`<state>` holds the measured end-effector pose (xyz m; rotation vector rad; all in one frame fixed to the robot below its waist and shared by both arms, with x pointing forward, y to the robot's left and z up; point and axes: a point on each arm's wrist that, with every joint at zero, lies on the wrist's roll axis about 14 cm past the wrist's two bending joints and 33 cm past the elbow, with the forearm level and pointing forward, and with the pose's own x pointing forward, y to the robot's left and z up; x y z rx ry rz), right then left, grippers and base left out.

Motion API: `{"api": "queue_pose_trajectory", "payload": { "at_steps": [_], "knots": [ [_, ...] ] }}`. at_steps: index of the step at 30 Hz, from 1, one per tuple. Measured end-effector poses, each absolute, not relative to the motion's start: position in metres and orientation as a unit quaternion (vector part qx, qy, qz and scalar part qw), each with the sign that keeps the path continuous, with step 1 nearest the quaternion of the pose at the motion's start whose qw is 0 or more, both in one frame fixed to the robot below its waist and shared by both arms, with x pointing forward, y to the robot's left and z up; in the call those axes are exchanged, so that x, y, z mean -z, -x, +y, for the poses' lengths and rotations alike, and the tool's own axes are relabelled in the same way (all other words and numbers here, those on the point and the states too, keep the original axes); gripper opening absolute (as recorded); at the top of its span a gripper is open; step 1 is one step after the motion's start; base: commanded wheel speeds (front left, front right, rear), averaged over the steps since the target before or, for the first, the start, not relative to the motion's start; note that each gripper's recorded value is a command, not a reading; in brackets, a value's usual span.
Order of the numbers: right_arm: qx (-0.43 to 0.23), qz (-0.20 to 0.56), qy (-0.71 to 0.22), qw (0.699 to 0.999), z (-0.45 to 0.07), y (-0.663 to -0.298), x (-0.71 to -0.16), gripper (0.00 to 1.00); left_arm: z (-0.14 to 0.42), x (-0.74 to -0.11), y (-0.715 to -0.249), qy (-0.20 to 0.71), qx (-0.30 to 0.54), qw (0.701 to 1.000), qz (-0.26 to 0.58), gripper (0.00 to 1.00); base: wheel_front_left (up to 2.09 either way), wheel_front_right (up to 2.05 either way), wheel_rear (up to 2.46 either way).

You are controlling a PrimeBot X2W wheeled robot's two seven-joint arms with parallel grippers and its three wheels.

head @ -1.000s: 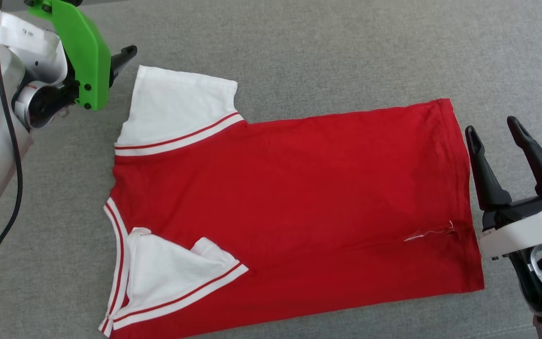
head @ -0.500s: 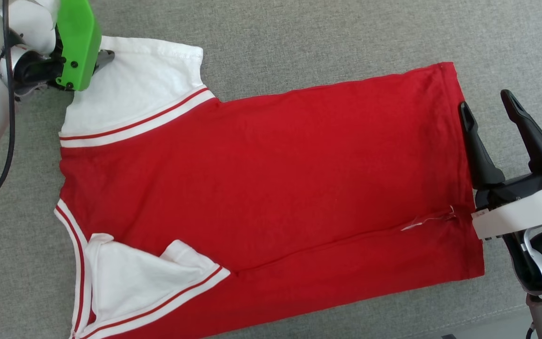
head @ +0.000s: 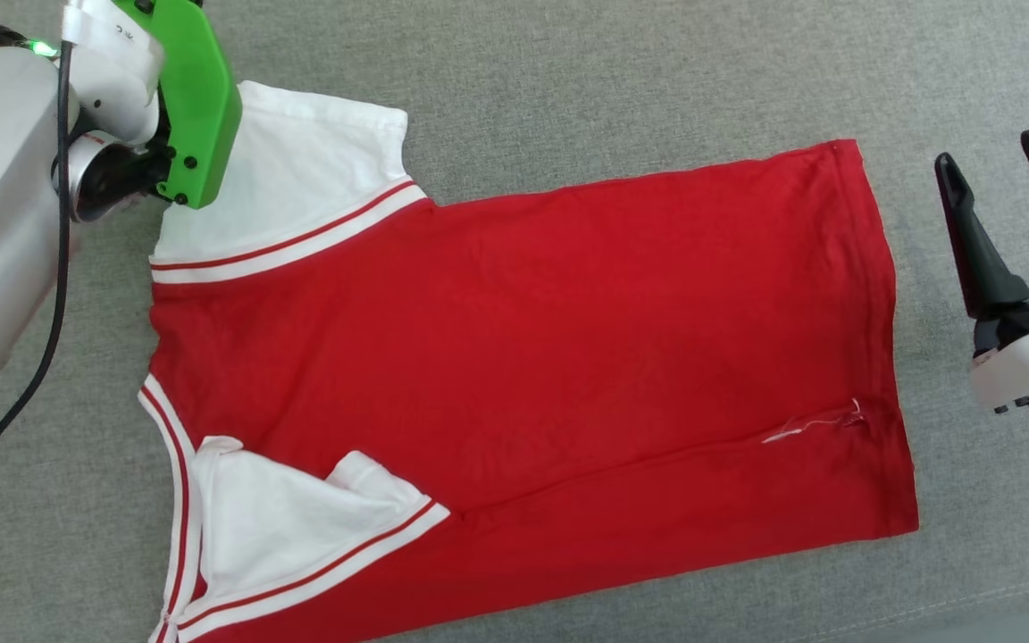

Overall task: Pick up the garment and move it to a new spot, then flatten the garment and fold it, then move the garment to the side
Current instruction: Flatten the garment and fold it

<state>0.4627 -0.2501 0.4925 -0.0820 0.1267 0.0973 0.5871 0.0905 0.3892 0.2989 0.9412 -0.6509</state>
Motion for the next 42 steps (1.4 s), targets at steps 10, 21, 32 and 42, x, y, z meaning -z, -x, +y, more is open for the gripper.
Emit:
{"api": "queue_pose_trajectory", "payload": {
  "at_steps": [10,21,32,42],
  "knots": [
    [-0.113,0.227,0.028,0.967,-0.248,-0.483,-0.491,1.0,0.091,-0.44,-0.57,-0.171,0.333,0.856,0.356,0.0,0.0,0.0,0.0],
    [-0.152,0.415,0.074,0.894,-0.24,-0.495,-0.445,1.0,0.091,-0.453,-0.555,-0.176,0.351,0.862,0.32,0.0,0.0,0.0,0.0],
    [-0.15,0.505,0.068,0.847,-0.228,-0.502,-0.377,1.0,0.093,-0.442,-0.558,-0.185,0.357,0.861,0.311,0.0,0.0,0.0,0.0],
    [-0.16,0.53,0.072,0.829,-0.224,-0.498,-0.354,0.47,0.097,-0.436,-0.558,-0.183,0.356,0.861,0.312,0.0,0.0,0.0,0.0]
  ]
}}
